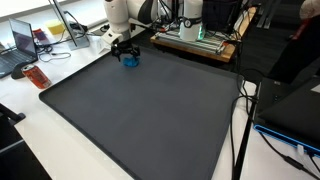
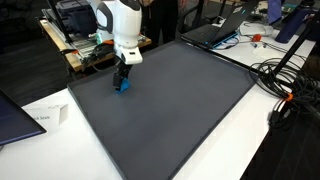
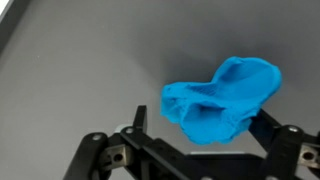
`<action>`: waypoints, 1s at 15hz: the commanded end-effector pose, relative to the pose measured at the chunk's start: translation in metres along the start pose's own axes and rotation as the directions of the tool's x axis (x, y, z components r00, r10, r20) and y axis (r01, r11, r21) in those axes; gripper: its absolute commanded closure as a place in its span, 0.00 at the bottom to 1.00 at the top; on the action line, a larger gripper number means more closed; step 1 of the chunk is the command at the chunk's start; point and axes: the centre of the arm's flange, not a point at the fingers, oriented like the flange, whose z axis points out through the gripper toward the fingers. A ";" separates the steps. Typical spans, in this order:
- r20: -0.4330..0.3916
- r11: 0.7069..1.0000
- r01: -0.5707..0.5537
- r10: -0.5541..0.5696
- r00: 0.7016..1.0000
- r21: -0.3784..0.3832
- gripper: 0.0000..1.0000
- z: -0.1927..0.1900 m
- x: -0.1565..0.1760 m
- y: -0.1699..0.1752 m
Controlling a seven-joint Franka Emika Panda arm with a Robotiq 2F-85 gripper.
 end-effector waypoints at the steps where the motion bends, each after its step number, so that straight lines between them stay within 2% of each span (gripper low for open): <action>1: -0.023 0.996 0.080 -0.079 0.997 0.043 0.00 0.012 0.002 0.014; 6: -0.020 0.986 0.141 -0.140 0.990 0.086 0.00 0.024 0.004 0.016; 7: -0.015 0.984 0.152 -0.151 0.988 0.094 0.23 0.027 0.004 0.017; 9: 0.004 0.983 0.152 -0.154 0.988 0.107 0.32 0.030 0.005 0.016; 15: 0.057 0.982 0.132 -0.141 0.988 0.132 0.73 0.022 0.004 0.022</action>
